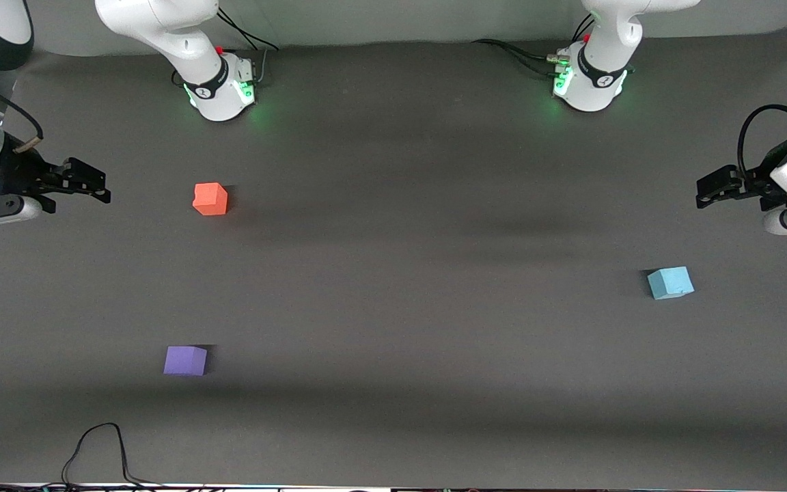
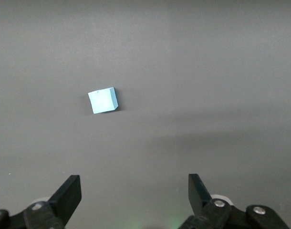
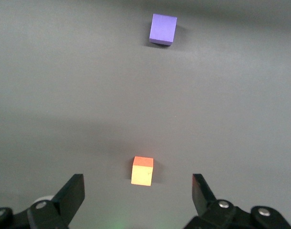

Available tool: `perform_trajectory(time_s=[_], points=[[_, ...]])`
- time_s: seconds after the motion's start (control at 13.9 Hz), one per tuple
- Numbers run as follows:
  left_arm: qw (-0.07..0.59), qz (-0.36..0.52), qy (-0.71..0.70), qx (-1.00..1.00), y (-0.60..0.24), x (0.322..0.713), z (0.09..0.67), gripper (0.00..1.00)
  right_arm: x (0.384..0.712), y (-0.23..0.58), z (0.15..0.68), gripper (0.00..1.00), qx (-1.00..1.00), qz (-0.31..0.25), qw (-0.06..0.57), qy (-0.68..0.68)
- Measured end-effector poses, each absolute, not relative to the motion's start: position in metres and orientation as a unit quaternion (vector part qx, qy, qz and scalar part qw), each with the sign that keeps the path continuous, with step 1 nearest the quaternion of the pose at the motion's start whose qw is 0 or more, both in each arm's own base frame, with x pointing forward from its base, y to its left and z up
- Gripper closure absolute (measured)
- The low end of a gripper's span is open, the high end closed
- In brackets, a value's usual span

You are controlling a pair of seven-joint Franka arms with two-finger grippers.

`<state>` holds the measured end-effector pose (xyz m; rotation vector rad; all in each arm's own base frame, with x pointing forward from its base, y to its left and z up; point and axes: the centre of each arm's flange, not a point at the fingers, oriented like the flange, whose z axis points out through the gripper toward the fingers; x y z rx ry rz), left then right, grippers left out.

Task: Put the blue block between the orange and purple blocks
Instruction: 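Move the left gripper toward the light blue block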

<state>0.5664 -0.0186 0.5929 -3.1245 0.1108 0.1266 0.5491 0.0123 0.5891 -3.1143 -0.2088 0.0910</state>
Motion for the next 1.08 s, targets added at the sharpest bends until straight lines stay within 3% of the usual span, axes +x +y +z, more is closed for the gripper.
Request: perform_trajectory(time_s=[0.65,1.08], points=[[0.006,0.047,0.04,-0.998,-0.014,0.566,0.589,0.0,0.555,0.013,0.593,0.0,-0.997,0.024,0.008,-0.067],[-0.003,0.061,0.053,-0.997,0.073,0.557,0.57,0.0,0.555,0.014,0.595,0.0,-0.997,0.022,0.008,-0.068]])
